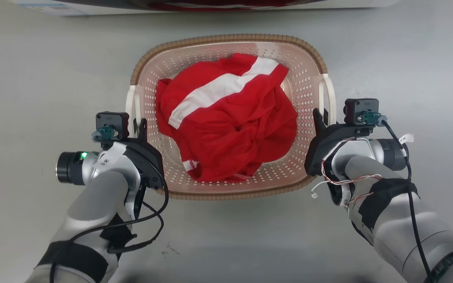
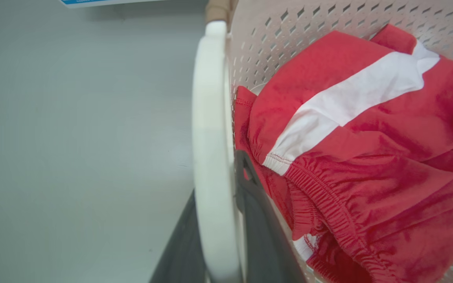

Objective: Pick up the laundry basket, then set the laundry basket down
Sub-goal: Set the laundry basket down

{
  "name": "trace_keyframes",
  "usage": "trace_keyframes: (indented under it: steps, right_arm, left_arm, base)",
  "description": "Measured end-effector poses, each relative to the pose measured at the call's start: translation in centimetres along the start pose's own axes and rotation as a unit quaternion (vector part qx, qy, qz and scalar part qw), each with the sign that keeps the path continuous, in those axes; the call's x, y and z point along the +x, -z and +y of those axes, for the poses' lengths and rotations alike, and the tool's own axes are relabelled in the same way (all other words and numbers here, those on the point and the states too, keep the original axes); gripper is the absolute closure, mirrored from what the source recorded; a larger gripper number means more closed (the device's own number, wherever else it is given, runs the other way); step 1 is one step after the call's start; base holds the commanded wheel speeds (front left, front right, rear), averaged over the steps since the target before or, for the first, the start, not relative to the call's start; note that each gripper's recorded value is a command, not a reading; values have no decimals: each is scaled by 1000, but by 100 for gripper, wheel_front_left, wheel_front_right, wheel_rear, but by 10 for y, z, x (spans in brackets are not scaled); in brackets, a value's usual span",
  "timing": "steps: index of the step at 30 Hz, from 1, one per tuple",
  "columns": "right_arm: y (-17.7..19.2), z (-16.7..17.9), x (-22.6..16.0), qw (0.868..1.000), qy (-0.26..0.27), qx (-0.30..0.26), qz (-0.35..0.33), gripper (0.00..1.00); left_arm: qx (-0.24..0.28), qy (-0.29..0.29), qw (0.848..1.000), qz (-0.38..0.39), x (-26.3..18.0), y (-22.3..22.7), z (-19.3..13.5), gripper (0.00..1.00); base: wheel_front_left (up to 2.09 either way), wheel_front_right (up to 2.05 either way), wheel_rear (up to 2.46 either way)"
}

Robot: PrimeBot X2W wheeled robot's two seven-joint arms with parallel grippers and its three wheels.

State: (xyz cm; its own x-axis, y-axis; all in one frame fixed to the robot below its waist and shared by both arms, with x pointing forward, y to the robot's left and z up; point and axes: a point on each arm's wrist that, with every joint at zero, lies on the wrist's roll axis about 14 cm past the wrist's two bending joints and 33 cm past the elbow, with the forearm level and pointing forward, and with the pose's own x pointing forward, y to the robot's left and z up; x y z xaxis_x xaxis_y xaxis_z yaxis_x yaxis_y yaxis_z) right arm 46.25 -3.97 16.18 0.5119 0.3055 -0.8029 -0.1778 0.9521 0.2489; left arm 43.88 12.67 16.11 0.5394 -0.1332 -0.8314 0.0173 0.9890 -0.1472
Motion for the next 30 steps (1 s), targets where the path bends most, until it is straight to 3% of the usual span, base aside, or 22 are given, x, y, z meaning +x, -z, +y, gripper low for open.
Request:
trace_keyframes:
  steps: [14, 16, 17, 18, 19, 20, 21, 22, 23, 24, 27, 30]
  right_arm:
    - [1, -1, 12, 1000, -2, 0, -6, 100]
    - [0, -1, 14, 1000, -3, -1, -8, 89]
    - [-1, -1, 14, 1000, -3, -1, -9, 82]
    - [-1, -1, 14, 1000, -3, -3, -9, 63]
    - [0, -1, 14, 1000, -4, -4, -8, 53]
    - [0, 0, 14, 1000, -5, -6, -8, 32]
    - [0, 0, 14, 1000, -5, -7, -8, 23]
    - [1, 1, 15, 1000, -7, -8, -8, 6]
    - [0, 3, 15, 1000, -10, -8, -9, 0]
    - [0, 5, 15, 1000, -13, -8, -9, 0]
    - [0, 7, 15, 1000, -15, -8, -9, 0]
    - [1, 7, 14, 1000, -15, -9, -9, 0]
  left_arm:
    - [4, -4, 1000, -8, 12, -2, 4, 100]
    - [5, -4, 1000, -10, 13, -3, 5, 100]
    - [6, -4, 1000, -10, 13, -3, 5, 95]
    - [7, -4, 1000, -11, 13, -4, 5, 87]
    - [7, -4, 1000, -12, 14, -4, 4, 78]
    - [7, -3, 1000, -12, 14, -3, 3, 74]
    - [7, -1, 1000, -11, 14, -3, 2, 68]
    - [7, 0, 1000, -10, 14, -2, 0, 60]
    - [6, 2, 1000, -10, 14, -2, -2, 52]
    - [6, 4, 1000, -10, 14, -2, -4, 33]
    - [7, 3, 1000, -10, 14, -1, -3, 0]
    - [7, 5, 1000, -12, 14, -3, -4, 0]
  base:
    - [0, 0, 0]
    - [0, 0, 0]
    - [0, 0, 0]
    - [0, 0, 0]
    - [0, 0, 0]
    - [0, 0, 0]
    - [0, 0, 0]
    - [0, 0, 0]
    - [0, 0, 0]
    - [0, 0, 0]
    - [0, 0, 0]
    - [0, 0, 0]
